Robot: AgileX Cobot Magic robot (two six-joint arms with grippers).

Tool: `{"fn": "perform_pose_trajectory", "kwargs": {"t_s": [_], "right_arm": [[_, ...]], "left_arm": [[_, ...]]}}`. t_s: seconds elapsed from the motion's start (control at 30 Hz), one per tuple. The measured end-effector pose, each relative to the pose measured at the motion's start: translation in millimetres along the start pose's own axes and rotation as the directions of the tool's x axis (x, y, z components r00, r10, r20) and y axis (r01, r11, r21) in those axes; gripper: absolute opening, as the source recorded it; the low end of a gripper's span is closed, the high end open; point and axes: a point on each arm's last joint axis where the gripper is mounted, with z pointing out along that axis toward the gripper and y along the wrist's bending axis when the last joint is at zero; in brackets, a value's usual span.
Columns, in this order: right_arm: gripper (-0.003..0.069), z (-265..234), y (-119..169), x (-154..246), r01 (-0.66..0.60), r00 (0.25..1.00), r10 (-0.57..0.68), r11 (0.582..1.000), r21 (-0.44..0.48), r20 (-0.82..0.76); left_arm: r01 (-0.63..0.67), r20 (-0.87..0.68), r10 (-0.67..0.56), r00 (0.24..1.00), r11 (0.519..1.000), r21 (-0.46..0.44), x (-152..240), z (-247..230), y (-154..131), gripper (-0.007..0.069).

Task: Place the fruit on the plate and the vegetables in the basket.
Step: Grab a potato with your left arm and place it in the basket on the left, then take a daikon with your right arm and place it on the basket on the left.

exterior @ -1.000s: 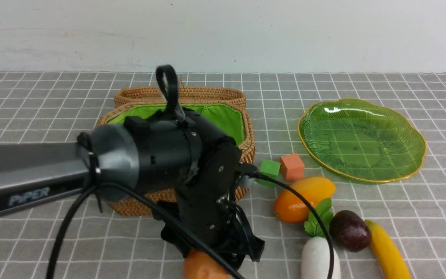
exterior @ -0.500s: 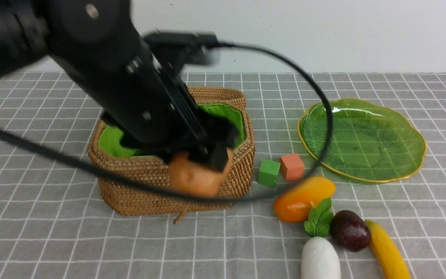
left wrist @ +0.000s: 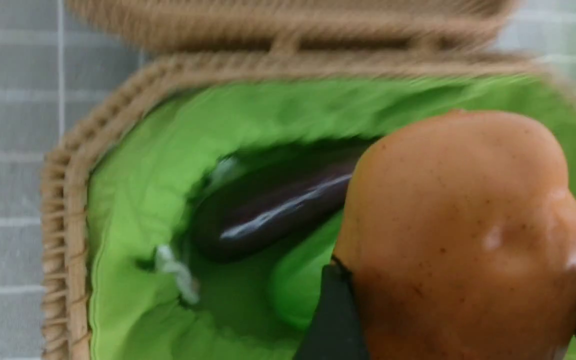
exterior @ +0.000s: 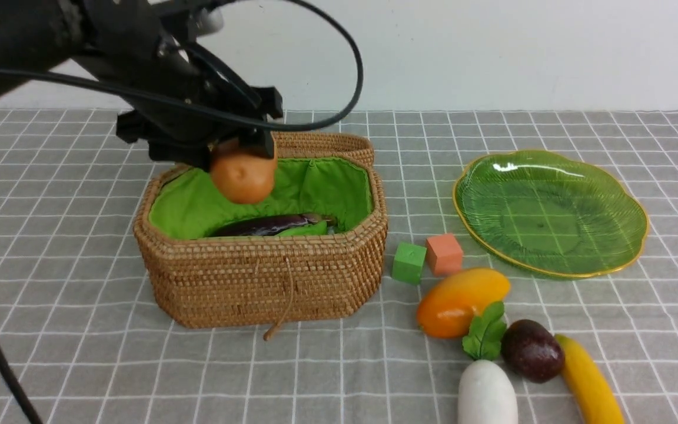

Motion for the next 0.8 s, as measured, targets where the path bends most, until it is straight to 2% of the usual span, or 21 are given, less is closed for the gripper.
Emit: {"fn": "perform_pose_trajectory", "kwargs": {"t_s": [0.17, 0.37, 0.47, 0.7, 0.8], "right_arm": [[0.0242, 0, 0, 0, 0.0, 1.0, 0.0, 1.0, 0.0, 0.0], [0.0242, 0, 0, 0, 0.0, 1.0, 0.0, 1.0, 0.0, 0.0], [0.0242, 0, 0, 0, 0.0, 1.0, 0.0, 1.0, 0.0, 0.0], [0.0242, 0, 0, 0, 0.0, 1.0, 0.0, 1.0, 0.0, 0.0], [0.0242, 0, 0, 0, 0.0, 1.0, 0.0, 1.0, 0.0, 0.0]], "left_arm": [[0.047, -0.032, -0.048, 0.998, 0.998, -0.029, 3, 18, 4, 0.0555], [0.056, -0.03, -0.057, 0.998, 0.998, -0.029, 3, 17, 4, 0.0631], [0.055, -0.034, -0.056, 0.998, 0.998, -0.032, 3, 17, 4, 0.0636], [0.017, -0.054, -0.02, 0.998, 0.998, -0.054, 5, 15, 6, 0.0575], [-0.065, -0.08, 0.06, 0.995, 0.996, -0.054, 7, -6, 5, 0.0498]]}}
